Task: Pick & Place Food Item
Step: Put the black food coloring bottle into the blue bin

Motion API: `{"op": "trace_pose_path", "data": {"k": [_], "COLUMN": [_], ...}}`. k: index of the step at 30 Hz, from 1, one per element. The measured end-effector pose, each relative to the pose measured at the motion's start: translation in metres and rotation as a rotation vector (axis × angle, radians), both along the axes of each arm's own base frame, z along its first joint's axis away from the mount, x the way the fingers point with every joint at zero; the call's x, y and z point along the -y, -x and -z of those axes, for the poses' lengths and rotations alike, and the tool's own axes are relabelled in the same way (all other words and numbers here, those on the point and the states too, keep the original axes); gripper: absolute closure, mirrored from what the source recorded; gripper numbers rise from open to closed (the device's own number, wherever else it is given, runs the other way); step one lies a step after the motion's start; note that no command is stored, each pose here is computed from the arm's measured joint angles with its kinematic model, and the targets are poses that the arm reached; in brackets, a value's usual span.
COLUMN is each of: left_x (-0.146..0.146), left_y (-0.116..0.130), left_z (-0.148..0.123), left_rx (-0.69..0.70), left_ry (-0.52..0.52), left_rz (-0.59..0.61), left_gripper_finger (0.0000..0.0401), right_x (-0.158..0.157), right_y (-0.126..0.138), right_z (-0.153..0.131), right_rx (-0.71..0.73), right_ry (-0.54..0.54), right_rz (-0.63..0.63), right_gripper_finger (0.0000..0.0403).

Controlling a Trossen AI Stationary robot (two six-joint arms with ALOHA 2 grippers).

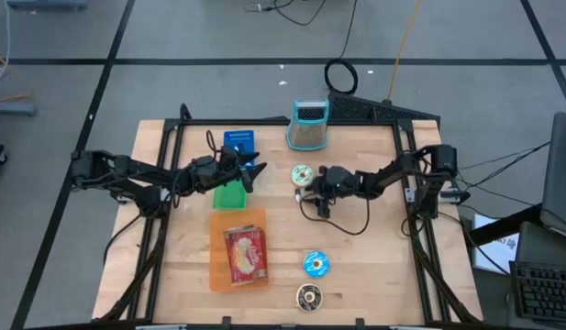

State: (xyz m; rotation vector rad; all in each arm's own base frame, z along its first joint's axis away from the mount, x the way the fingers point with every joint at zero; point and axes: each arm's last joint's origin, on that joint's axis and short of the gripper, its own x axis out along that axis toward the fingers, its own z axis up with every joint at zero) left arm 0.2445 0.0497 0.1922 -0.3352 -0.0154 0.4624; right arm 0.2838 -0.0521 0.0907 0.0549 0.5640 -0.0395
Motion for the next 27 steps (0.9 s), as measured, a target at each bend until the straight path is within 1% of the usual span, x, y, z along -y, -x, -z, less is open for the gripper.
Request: {"op": "trace_pose_path", "data": {"k": [3, 7, 13, 18, 20, 22, 27], "left_x": [0.0, 0.0, 0.003, 0.006, 0.007, 0.008, 0.008], "left_y": [0.0, 0.0, -0.001, -0.001, -0.001, -0.001, -0.001], "left_z": [0.0, 0.0, 0.001, 0.001, 0.001, 0.002, 0.002], "left_rx": [0.0, 0.0, -0.014, -0.016, -0.019, -0.022, -0.026], "left_ry": [0.0, 0.0, 0.005, 0.001, -0.005, -0.007, -0.007], "left_rz": [0.0, 0.001, 0.013, 0.025, 0.029, 0.034, 0.034], "left_gripper_finger": [0.0146, 0.0146, 0.0146, 0.0146, 0.0146, 0.0146, 0.0146], "right_x": [-0.002, -0.005, -0.013, -0.018, -0.02, -0.021, -0.019], "right_y": [0.0, -0.001, -0.002, -0.004, -0.004, -0.005, -0.015], "right_z": [0.001, 0.0, 0.0, -0.001, -0.002, -0.003, -0.011], "right_rx": [-0.013, -0.015, -0.016, 0.005, 0.011, 0.018, 0.054], "right_ry": [0.032, 0.064, 0.082, 0.041, 0.066, 0.089, 0.095], "right_rz": [0.072, 0.118, 0.117, 0.125, 0.107, 0.115, 0.116], "right_gripper_finger": [0.0218, 0.0218, 0.0218, 0.0218, 0.0218, 0.0218, 0.0218]}}
